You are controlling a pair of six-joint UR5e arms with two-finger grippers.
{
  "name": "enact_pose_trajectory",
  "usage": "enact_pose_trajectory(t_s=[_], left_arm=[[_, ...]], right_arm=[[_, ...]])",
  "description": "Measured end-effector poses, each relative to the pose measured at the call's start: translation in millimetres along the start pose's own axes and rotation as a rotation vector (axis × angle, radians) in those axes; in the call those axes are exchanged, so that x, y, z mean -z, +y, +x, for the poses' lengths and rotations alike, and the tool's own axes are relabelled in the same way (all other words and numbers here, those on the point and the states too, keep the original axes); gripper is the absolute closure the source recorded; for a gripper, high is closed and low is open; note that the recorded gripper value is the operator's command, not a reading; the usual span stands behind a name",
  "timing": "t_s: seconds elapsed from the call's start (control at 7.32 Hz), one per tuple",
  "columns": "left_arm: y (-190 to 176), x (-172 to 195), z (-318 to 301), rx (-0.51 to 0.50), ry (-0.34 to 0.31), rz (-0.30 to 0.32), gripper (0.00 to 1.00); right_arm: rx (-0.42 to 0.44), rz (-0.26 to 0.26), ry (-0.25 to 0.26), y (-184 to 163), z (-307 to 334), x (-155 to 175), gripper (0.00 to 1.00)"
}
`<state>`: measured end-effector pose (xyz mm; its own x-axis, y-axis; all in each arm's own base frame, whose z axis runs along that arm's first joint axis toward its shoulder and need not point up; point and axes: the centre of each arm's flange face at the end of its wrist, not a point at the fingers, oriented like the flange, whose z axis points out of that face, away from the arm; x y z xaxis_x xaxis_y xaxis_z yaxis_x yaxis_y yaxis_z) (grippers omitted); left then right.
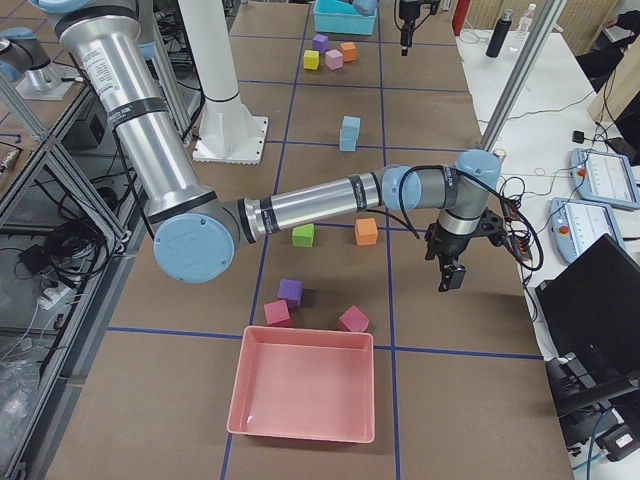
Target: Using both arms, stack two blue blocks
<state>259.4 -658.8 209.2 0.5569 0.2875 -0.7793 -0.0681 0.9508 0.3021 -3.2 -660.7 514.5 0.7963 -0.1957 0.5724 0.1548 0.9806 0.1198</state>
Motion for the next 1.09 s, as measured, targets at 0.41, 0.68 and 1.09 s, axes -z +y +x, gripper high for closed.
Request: enact_pose_trajectory(t_s=[0.41, 0.68, 1.09], left_arm=[[44, 72, -192, -0.004, -0.020, 0.039, 0.03], [107, 111, -307, 0.062, -0.065, 0.091, 0.03], [209, 125, -408, 0.101, -0.112, 0.121, 0.03]], right_arm=[[-0.004, 0.004, -0.003, -1, -2, 2, 0.00], [-0.007, 0.006, -0.005, 0, -2, 3, 0.00], [-0.005, 0.009, -0.008, 0, -4, 4, 0.00]])
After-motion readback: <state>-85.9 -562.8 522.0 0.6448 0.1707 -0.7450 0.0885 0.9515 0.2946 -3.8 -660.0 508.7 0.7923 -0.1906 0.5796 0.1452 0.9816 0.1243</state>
